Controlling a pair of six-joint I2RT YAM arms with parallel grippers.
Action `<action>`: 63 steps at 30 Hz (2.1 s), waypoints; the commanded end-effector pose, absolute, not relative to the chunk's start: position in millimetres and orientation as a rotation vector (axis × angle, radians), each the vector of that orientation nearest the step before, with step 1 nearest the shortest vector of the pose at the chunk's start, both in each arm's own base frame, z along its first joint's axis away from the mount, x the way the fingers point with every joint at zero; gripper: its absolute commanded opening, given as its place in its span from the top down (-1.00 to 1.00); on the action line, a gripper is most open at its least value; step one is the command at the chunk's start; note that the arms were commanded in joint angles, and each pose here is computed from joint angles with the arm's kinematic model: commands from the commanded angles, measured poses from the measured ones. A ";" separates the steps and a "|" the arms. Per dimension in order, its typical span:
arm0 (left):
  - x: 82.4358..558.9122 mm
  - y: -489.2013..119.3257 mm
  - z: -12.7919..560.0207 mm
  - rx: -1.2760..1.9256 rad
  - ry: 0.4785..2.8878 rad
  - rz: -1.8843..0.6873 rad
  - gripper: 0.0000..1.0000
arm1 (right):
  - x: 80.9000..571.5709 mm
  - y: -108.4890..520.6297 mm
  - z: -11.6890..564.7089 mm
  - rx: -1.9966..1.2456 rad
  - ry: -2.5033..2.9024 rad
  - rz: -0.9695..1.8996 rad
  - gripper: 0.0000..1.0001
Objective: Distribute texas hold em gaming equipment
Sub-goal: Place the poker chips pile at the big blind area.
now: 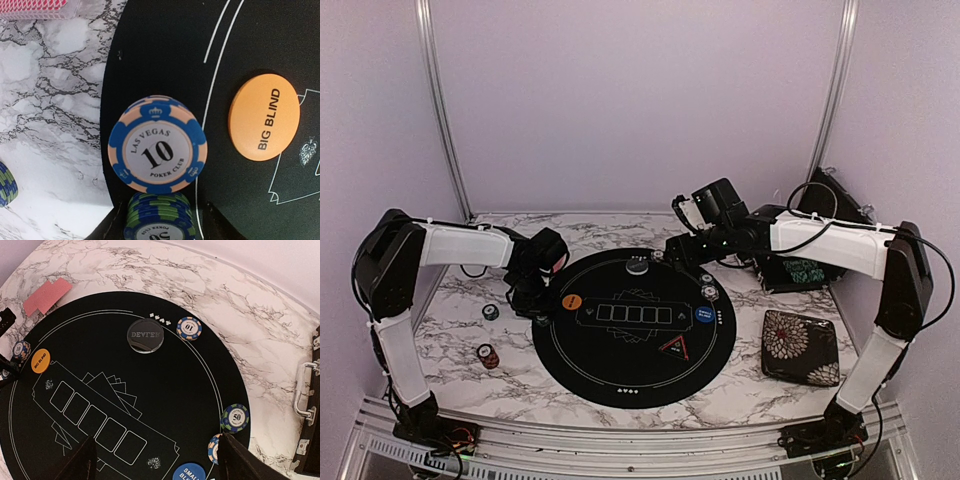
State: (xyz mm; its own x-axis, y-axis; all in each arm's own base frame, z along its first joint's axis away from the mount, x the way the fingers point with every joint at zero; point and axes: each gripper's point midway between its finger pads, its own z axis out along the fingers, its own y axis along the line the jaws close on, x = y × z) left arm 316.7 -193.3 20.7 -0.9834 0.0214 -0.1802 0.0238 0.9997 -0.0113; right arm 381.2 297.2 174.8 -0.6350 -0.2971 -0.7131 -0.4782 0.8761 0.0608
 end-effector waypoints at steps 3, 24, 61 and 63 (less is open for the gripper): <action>326.5 -197.9 30.7 0.054 2.932 -0.014 -0.12 | 381.6 292.5 192.4 -0.534 2.264 0.320 -0.61; 329.2 -160.6 71.8 -0.047 2.858 0.037 -0.19 | 378.5 291.2 193.7 -0.531 2.262 0.329 -0.61; 323.1 -47.0 32.4 -0.357 2.935 0.119 -0.35 | 379.9 291.8 195.8 -0.547 2.257 0.319 -0.61; 323.2 -46.6 28.5 -0.360 2.942 0.113 -0.35 | 380.0 291.6 195.4 -0.547 2.258 0.318 -0.61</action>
State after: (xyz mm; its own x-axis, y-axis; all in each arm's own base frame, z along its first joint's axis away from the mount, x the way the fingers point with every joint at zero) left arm 325.8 -47.7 40.8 -0.9471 -0.2403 -0.2126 -0.2569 0.9649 0.0540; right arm 378.4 294.2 179.5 -0.6287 -0.2952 -0.7194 -0.4801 0.8752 0.0604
